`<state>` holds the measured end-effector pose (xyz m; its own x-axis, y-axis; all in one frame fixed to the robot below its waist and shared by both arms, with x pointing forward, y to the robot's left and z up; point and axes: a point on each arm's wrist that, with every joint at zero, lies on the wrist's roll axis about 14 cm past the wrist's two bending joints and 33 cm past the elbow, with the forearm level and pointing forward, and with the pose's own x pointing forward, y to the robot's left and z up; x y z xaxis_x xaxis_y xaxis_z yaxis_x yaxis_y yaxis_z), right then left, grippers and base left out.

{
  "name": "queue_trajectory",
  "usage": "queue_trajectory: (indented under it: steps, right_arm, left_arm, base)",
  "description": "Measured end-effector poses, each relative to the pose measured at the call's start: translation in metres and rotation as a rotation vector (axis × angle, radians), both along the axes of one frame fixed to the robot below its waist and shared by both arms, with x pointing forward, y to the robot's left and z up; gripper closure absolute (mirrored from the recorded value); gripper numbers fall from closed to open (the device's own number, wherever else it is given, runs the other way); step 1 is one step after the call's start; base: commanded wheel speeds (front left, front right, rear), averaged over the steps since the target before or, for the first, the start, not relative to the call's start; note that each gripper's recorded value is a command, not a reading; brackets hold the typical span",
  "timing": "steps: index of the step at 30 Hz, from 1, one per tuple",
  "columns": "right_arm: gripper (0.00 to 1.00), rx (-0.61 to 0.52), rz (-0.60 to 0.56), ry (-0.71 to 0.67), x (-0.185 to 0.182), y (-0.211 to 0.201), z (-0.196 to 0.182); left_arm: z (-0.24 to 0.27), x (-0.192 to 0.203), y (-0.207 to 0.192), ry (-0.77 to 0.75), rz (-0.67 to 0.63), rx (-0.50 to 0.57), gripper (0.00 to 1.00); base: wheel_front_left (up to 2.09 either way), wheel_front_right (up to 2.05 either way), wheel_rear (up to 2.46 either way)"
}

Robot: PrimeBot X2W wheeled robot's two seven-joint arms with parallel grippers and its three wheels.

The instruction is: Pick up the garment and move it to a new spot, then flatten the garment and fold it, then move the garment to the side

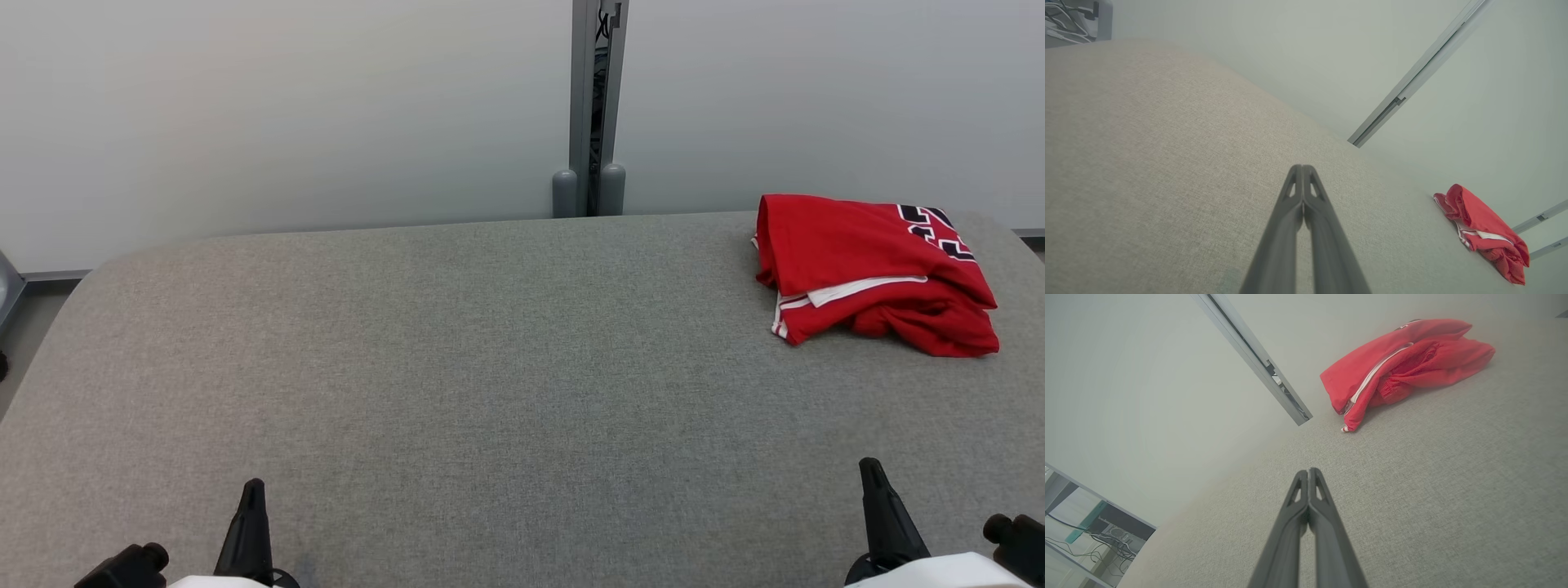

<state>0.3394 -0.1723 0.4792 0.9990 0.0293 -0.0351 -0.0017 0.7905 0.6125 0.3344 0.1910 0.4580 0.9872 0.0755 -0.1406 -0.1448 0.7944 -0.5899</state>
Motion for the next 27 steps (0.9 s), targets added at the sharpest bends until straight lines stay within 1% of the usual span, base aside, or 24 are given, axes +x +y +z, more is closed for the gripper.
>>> queue_trajectory:
  steps: [18,27]
  right_arm:
    - [1.00,0.233,-0.050,0.014,0.009,-0.014,0.004]
    - [1.00,0.325,-0.071,0.020,0.010,-0.021,0.004]
  left_arm:
    - [0.008,0.016,-0.002,-0.014,0.006,-0.240,1.00]
    - [0.011,0.022,-0.004,-0.022,0.001,-0.332,1.00]
  base:
    - [0.00,0.00,0.00]
    - [0.00,0.00,0.00]
